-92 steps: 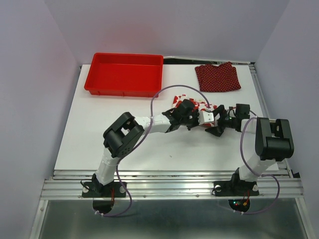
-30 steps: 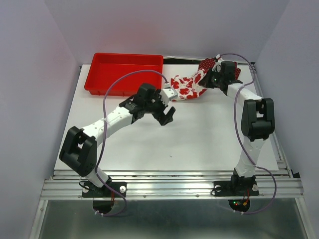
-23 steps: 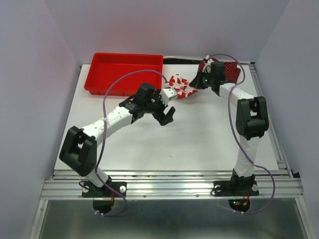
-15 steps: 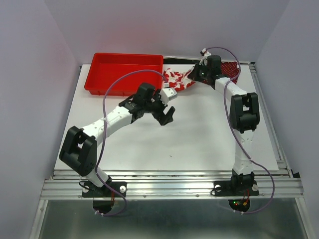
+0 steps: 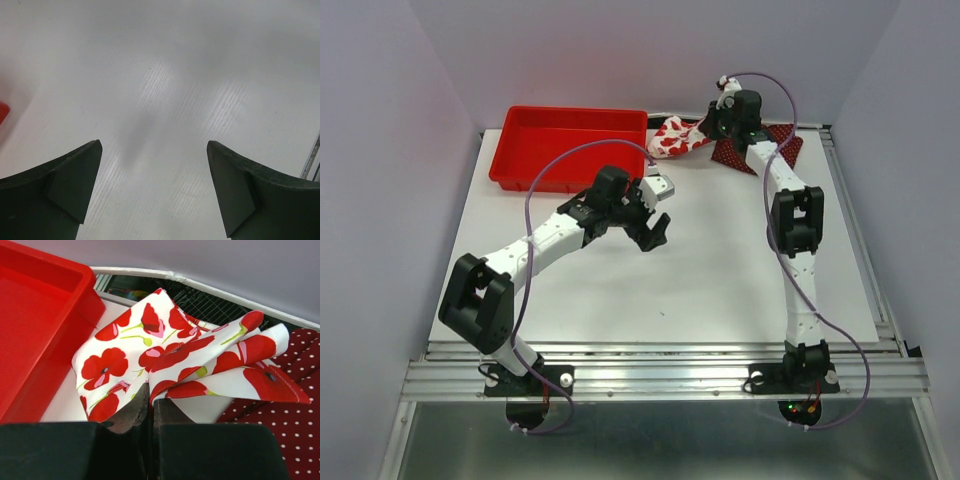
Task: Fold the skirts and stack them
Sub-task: Neatly place the folded skirt to the corner
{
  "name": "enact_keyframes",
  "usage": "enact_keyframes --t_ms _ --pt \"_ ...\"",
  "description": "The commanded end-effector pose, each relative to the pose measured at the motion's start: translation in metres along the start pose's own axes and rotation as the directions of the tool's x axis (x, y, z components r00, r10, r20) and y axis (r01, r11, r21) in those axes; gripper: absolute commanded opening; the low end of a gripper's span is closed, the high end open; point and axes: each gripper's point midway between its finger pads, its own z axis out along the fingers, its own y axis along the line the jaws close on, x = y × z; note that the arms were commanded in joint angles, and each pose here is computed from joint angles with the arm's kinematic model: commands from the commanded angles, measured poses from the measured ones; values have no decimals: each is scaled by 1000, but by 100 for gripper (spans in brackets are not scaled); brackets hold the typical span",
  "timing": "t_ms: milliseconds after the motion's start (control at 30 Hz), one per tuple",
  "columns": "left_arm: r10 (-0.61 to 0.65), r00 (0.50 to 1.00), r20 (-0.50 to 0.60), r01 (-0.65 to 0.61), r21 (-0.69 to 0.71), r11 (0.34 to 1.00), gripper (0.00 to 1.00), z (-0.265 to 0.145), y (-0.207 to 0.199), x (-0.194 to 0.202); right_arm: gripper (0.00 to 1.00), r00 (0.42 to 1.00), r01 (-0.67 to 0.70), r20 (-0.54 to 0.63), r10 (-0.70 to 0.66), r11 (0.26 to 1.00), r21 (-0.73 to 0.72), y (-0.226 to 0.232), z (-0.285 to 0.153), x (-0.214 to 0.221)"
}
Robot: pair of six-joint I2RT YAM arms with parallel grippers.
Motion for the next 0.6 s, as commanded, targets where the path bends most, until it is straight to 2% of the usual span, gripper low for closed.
enact_keyframes --t_ms 0,100,367,567 --pt "10 999 41 -11 4 1000 98 -7 -2 -10 1 988 71 128 -84 992 100 -39 -15 -49" --pt "9 999 38 -9 5 1000 98 -6 -1 -7 1 987 71 138 -84 993 96 -45 -21 -56" --pt "-1 999 38 0 20 1000 98 -3 -2 -8 1 959 240 149 -243 970 34 -38 -41 -73" --pt "-4 999 37 3 18 1000 98 -5 -2 -6 1 923 314 215 -320 948 62 -39 -54 -110"
